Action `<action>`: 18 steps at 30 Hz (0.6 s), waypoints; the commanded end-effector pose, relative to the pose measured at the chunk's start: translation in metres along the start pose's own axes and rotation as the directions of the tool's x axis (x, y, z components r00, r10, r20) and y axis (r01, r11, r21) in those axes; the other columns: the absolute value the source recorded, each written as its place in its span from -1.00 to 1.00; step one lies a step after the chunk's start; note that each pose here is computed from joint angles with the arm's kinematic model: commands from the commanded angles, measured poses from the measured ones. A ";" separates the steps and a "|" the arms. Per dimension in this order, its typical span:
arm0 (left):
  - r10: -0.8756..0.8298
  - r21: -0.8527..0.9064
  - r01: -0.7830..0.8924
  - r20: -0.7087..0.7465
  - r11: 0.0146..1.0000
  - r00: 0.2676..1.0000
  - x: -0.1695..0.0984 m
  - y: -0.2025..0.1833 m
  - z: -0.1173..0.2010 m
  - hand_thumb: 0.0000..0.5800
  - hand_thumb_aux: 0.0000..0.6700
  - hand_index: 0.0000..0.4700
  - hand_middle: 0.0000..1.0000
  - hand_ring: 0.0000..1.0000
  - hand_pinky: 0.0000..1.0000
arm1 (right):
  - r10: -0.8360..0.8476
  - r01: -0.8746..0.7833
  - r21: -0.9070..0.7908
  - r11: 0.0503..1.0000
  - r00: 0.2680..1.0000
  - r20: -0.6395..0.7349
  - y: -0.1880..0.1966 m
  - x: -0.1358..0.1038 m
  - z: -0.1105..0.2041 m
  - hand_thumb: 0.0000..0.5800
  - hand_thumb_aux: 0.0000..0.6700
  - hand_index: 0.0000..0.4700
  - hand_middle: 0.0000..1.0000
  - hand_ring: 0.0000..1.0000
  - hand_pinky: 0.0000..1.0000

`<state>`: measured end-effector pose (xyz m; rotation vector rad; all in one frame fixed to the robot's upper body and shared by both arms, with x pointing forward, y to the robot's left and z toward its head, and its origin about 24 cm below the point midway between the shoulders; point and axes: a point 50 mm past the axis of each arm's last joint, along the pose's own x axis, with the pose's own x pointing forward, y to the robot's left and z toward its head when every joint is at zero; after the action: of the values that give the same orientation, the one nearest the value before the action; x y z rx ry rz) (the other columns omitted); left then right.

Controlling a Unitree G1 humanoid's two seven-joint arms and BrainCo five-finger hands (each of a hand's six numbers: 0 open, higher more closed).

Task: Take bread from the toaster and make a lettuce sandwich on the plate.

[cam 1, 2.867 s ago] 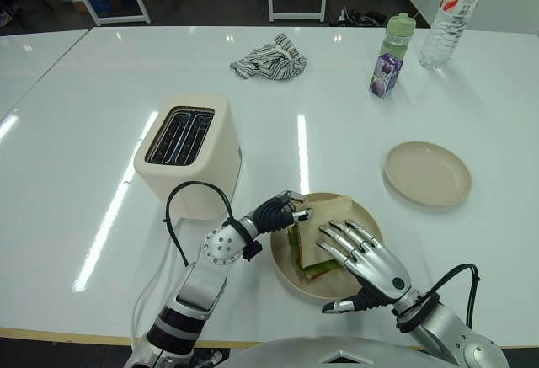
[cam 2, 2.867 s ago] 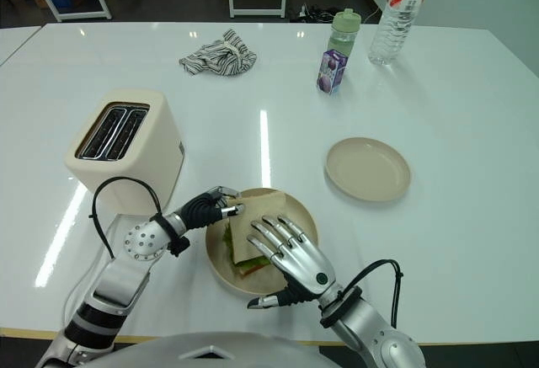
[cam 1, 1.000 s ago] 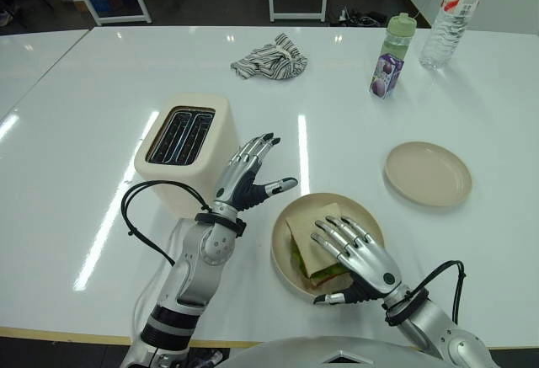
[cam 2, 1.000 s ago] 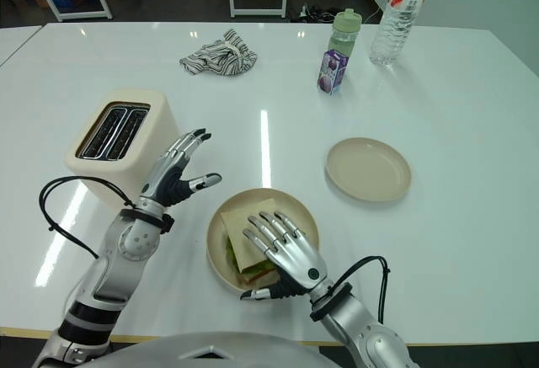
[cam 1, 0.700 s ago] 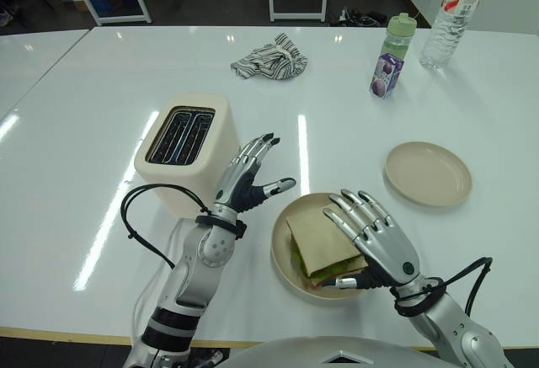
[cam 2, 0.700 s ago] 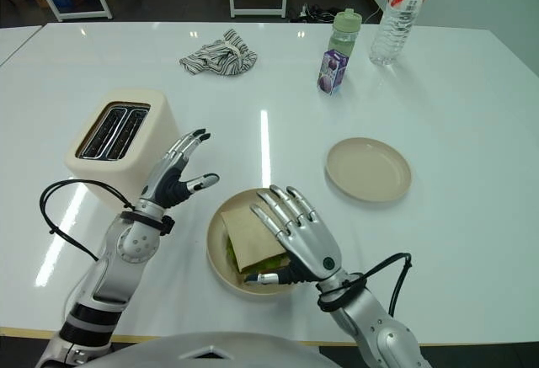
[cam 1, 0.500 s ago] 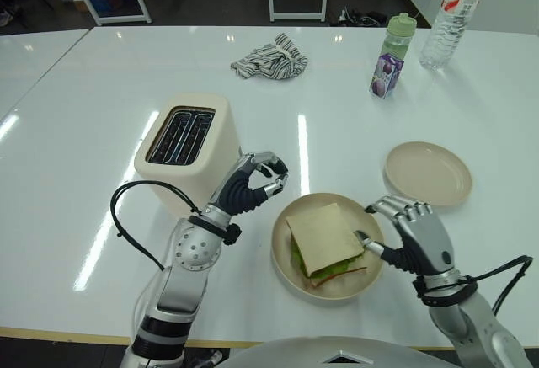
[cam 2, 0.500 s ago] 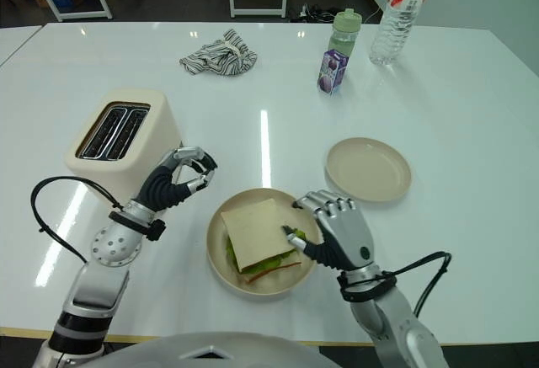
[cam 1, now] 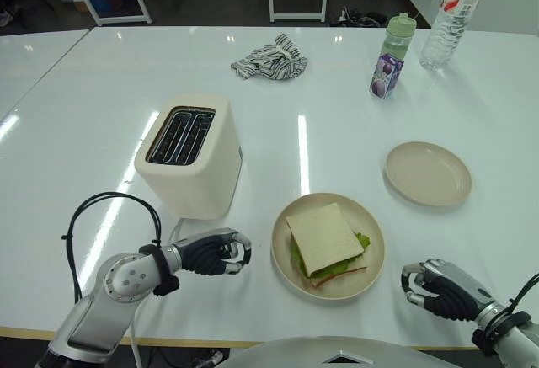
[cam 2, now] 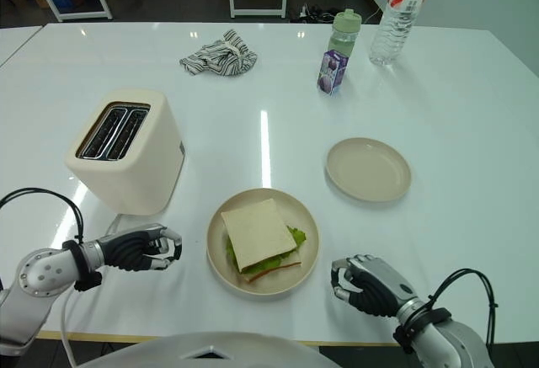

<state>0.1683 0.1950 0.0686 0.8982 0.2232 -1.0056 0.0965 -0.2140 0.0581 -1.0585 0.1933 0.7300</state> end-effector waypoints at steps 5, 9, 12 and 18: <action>-0.123 -0.008 0.123 -0.076 0.992 0.989 0.023 -0.028 -0.008 1.00 1.00 1.00 1.00 1.00 1.00 | 0.140 -0.139 -0.028 0.990 0.989 0.043 0.026 0.015 0.013 1.00 1.00 1.00 1.00 1.00 1.00; -0.175 -0.025 0.174 -0.050 0.985 0.983 0.039 -0.041 -0.006 1.00 1.00 1.00 1.00 1.00 1.00 | 0.177 -0.174 -0.040 0.984 0.981 0.077 0.035 0.027 0.019 1.00 1.00 1.00 1.00 1.00 1.00; -0.176 -0.025 0.175 -0.048 0.984 0.983 0.047 -0.043 -0.007 1.00 1.00 1.00 1.00 1.00 1.00 | 0.178 -0.175 -0.045 0.984 0.979 0.097 0.038 0.038 0.021 1.00 1.00 1.00 1.00 1.00 1.00; -0.018 0.023 0.020 -0.105 1.000 0.994 0.078 -0.028 -0.018 1.00 1.00 1.00 1.00 1.00 1.00 | 0.122 -0.114 -0.063 0.992 0.983 0.140 0.032 0.067 0.023 1.00 1.00 1.00 1.00 1.00 1.00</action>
<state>0.1904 0.1474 0.0254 0.9446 0.1920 -1.0243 0.1161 -0.1567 0.0243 -1.0403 0.0848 0.9154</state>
